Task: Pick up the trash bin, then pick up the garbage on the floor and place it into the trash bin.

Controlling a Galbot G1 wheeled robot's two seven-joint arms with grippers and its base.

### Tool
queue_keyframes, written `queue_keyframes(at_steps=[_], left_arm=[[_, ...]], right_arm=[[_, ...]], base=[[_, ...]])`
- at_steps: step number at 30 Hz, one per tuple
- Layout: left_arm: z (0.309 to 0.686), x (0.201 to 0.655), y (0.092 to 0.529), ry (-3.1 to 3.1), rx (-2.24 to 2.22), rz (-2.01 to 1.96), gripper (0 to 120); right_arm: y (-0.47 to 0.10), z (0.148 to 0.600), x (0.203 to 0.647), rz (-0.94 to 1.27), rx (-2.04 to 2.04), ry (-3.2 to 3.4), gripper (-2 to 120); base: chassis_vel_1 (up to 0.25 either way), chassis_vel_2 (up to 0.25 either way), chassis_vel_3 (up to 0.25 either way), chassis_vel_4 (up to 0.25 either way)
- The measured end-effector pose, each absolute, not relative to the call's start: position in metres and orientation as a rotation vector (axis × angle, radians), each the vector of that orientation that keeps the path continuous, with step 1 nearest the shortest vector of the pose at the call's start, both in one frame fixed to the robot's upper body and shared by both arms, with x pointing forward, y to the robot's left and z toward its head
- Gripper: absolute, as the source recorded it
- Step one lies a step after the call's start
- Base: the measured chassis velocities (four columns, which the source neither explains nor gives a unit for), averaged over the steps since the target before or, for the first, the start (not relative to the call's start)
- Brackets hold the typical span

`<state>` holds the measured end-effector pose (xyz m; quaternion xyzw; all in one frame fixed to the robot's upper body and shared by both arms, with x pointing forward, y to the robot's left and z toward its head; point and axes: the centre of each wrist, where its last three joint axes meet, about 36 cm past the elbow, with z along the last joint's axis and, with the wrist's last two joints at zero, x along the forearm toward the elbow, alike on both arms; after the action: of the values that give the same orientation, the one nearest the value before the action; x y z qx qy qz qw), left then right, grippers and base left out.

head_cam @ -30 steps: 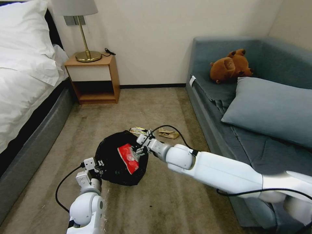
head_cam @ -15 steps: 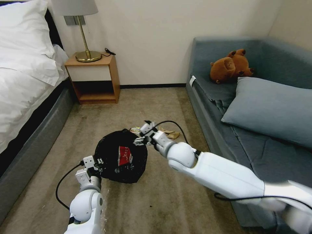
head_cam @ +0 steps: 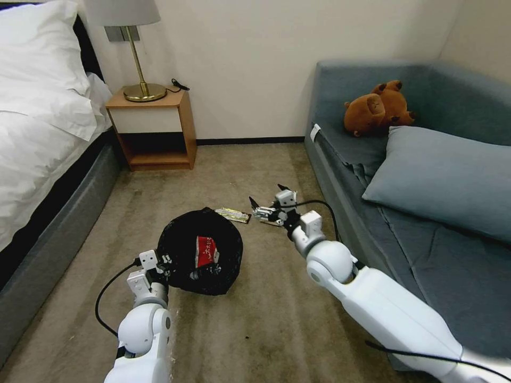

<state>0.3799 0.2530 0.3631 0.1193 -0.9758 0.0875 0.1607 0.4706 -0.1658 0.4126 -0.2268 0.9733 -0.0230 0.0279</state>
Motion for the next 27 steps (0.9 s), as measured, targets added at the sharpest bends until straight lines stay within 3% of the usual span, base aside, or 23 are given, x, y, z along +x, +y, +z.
queue_keyframes(at_steps=[17,27], left_arm=[[0.366,0.376,0.256,-2.784,0.348,0.243,1],[0.368,0.373,0.253,-2.787,0.347,0.255,1]], right_arm=[[-0.189,0.349,0.440,-0.053,-0.461,2.902,100],[-0.196,0.334,0.435,-0.026,-0.404,2.914,100]], base=[[0.000,0.000,0.000,0.000],[0.000,0.000,0.000,0.000]])
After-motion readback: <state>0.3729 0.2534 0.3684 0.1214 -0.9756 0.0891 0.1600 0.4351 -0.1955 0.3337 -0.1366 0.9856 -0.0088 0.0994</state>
